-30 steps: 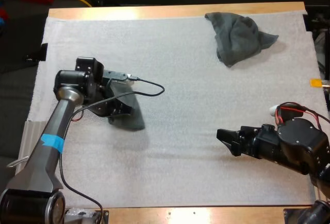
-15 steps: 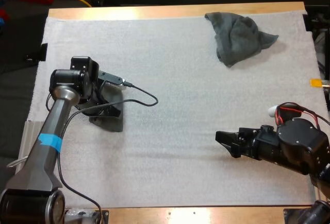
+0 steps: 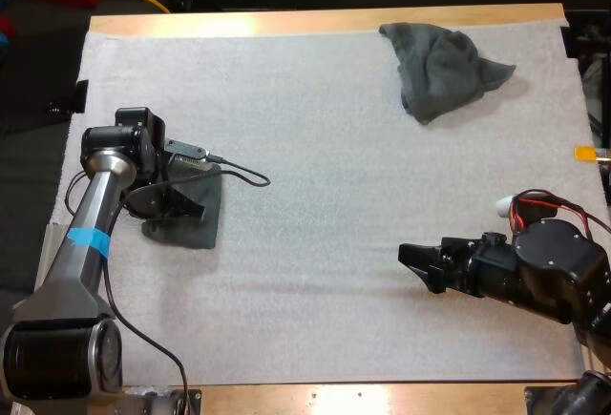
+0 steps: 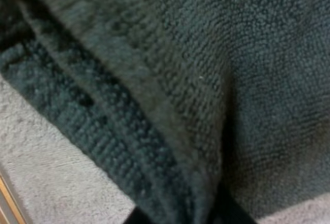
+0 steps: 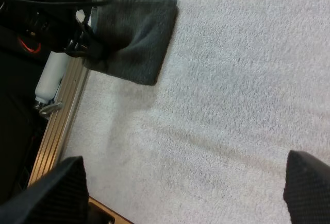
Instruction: Pick towel from pile, fold and stack
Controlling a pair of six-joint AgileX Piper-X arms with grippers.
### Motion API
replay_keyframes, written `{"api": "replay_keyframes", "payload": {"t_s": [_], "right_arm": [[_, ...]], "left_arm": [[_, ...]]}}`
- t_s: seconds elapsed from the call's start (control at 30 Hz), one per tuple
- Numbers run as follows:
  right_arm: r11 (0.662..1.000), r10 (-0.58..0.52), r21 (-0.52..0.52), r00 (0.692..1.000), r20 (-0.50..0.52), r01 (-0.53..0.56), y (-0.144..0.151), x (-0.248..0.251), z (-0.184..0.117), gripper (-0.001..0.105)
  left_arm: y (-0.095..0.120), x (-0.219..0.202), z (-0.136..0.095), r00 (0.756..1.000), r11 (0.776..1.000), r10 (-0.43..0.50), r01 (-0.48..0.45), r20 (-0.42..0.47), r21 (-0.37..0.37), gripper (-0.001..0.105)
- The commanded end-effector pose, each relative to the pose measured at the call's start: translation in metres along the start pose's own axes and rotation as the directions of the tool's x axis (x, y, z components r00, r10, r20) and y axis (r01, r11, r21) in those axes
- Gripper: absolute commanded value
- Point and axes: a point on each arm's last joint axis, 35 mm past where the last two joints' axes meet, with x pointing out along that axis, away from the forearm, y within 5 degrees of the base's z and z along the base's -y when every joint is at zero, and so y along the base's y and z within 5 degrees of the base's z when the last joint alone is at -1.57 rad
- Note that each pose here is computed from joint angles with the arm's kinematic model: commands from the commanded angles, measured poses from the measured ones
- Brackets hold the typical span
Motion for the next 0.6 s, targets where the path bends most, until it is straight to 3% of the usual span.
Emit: {"api": "replay_keyframes", "payload": {"t_s": [0.0, 0.13, 0.2, 0.3, 0.4, 0.57], "right_arm": [[1.0, 0.014, -0.003, 1.0, 0.006, -0.014, 0.001, -0.001, 0.002, 0.075], [1.0, 0.014, -0.003, 1.0, 0.006, -0.014, 0.001, -0.001, 0.002, 0.075], [1.0, 0.014, -0.003, 1.0, 0.006, -0.014, 0.001, -0.001, 0.002, 0.075], [1.0, 0.014, -0.003, 1.0, 0.006, -0.014, 0.001, -0.001, 0.002, 0.075], [1.0, 0.014, -0.003, 1.0, 0.006, -0.014, 0.001, -0.001, 0.002, 0.075], [1.0, 0.014, -0.003, 1.0, 0.006, -0.014, 0.001, -0.001, 0.002, 0.075]], "left_arm": [[0.002, -0.001, 0.001, 0.999, 0.999, 0.043, -0.043, 0.0, -0.024, 0.029], [0.007, -0.001, 0.002, 0.984, 0.983, 0.178, -0.178, -0.002, -0.048, 0.059], [0.009, -0.002, 0.002, 0.976, 0.975, 0.218, -0.218, -0.005, -0.051, 0.067], [0.012, -0.002, 0.001, 0.953, 0.951, 0.302, -0.302, -0.012, -0.071, 0.068], [0.012, -0.005, 0.002, 0.952, 0.947, 0.306, -0.305, -0.006, -0.098, 0.068], [0.009, -0.014, 0.002, 0.984, 0.979, 0.176, -0.17, 0.039, -0.113, 0.068]]}}
